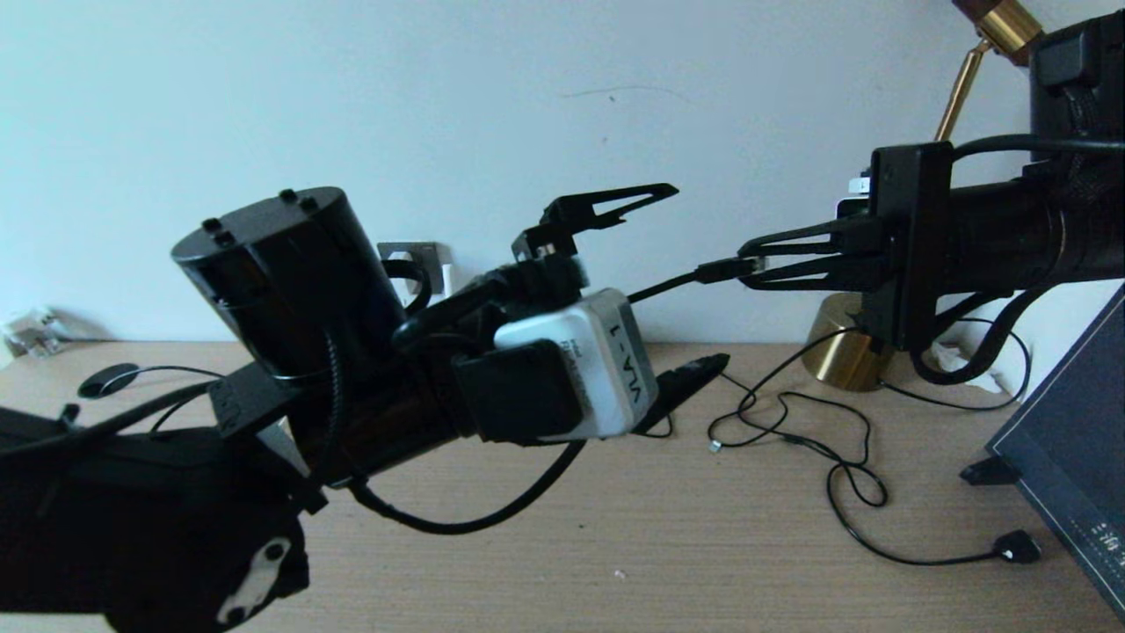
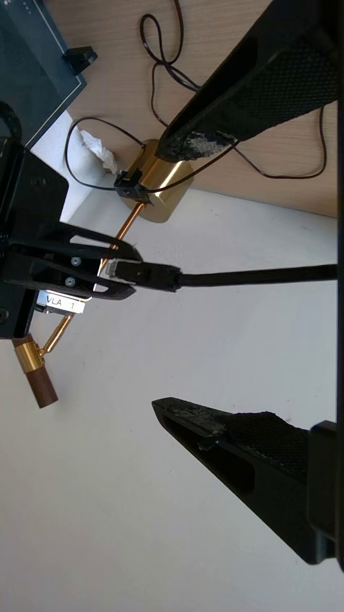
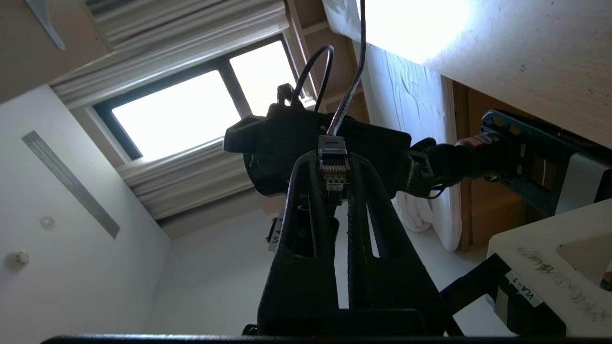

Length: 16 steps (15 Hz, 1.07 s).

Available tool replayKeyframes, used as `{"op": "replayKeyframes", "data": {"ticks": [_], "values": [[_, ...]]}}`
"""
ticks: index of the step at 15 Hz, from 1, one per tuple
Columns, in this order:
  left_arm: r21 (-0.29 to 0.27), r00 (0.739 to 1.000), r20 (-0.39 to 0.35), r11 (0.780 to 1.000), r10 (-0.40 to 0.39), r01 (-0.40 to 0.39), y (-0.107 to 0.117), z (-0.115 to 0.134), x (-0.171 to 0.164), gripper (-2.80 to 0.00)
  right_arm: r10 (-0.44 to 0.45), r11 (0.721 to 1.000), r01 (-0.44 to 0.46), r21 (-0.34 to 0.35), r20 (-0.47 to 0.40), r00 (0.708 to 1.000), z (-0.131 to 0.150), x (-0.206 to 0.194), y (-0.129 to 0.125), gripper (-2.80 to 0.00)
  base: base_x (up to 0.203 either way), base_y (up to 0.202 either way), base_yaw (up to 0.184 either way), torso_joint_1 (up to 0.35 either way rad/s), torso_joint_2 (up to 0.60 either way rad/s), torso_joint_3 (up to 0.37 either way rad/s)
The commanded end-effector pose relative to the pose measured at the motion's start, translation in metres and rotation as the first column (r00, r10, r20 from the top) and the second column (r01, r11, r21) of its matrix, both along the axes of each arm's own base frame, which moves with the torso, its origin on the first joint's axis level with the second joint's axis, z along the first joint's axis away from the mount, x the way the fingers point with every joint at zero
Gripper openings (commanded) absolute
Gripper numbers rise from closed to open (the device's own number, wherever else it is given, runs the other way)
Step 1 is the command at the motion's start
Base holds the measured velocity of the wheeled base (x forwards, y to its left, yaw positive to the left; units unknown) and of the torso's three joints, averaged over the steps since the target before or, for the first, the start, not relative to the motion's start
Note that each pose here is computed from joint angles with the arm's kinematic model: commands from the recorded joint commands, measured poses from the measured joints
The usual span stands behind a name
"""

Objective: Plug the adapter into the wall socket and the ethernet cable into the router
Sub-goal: Hand it to the other hand

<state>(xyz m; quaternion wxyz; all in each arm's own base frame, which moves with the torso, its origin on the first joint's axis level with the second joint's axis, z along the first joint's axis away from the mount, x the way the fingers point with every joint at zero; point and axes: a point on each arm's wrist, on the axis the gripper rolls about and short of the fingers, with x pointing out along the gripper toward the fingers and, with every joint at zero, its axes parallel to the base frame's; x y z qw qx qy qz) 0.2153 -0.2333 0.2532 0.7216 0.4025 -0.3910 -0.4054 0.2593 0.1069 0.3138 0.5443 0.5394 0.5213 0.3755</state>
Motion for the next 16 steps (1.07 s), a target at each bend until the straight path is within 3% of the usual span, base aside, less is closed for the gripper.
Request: {"op": "replayKeyframes", "data": {"ticks": [1, 9, 16], "values": [[-0.006, 1.0, 0.011, 1.0, -0.002, 0.002, -0.0009, 0.0017, -0.0006, 0.0, 0.014, 1.0, -0.014, 0.005, -0.003, 1.0, 0.0018, -0.003, 0.0019, -2.8, 0.0, 0.0, 0.0, 0.0, 0.0, 0.0], [-0.036, 0.999, 0.017, 0.999, 0.032, -0.032, -0.0052, 0.0092, -0.0054, 0.0, 0.028, 1.0, -0.028, 0.003, -0.008, 1.0, 0.0001, -0.0028, 0.0061, -2.8, 0.0, 0.0, 0.0, 0.0, 0.0, 0.0], [-0.018, 0.999, -0.003, 0.999, 0.034, -0.034, -0.0086, 0.0018, -0.0046, 0.0, 0.028, 1.0, -0.028, 0.004, -0.006, 1.0, 0.0005, -0.0036, 0.0058, -2.8, 0.0, 0.0, 0.0, 0.0, 0.0, 0.0]]}}
